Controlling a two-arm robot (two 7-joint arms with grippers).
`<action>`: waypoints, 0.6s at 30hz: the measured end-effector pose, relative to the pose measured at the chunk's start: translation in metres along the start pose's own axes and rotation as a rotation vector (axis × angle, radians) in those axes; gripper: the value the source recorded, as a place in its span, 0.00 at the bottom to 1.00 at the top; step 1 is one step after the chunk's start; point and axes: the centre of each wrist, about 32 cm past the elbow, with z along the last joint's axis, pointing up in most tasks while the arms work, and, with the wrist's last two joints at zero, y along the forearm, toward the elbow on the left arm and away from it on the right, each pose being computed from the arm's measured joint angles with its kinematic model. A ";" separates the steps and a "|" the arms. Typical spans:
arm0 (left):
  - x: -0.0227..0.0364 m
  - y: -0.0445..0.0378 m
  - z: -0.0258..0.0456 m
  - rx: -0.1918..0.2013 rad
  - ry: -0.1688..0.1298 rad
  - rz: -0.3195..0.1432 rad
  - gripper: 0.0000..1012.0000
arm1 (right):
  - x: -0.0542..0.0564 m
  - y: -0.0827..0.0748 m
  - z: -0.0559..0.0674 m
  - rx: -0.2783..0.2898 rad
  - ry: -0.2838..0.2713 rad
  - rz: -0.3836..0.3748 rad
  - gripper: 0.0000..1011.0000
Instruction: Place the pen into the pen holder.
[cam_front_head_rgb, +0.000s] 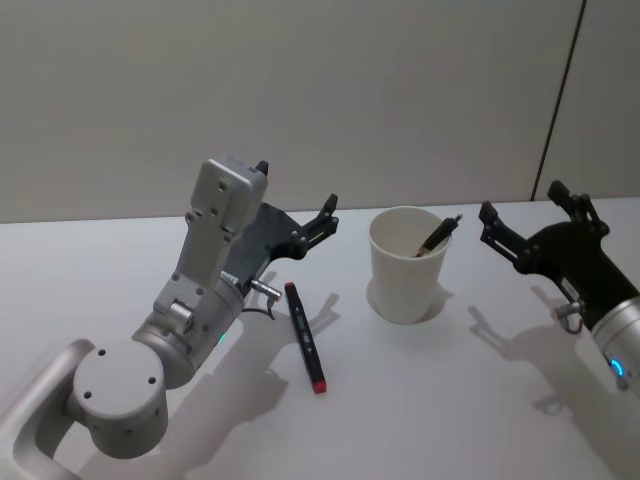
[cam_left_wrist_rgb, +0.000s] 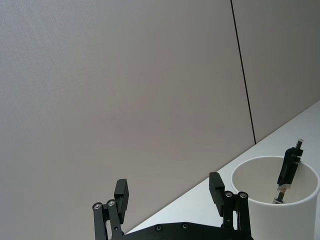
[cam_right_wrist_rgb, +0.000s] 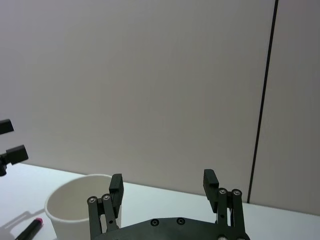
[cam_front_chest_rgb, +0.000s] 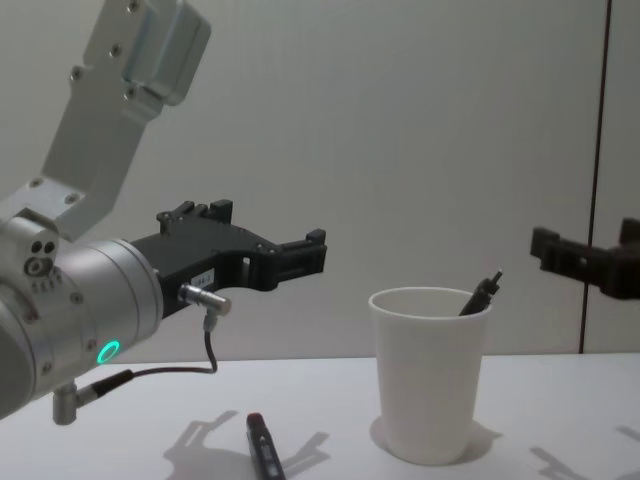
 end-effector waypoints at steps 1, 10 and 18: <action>0.0000 0.0000 0.0000 0.000 0.000 0.000 0.99 | -0.001 -0.001 0.001 -0.008 -0.003 -0.003 0.99; 0.0000 0.0000 0.0000 0.000 0.000 0.000 0.99 | -0.004 -0.012 0.007 -0.065 -0.026 -0.027 0.99; 0.0000 0.0000 0.0000 0.000 0.000 0.000 0.99 | -0.005 -0.012 0.008 -0.068 -0.028 -0.029 0.99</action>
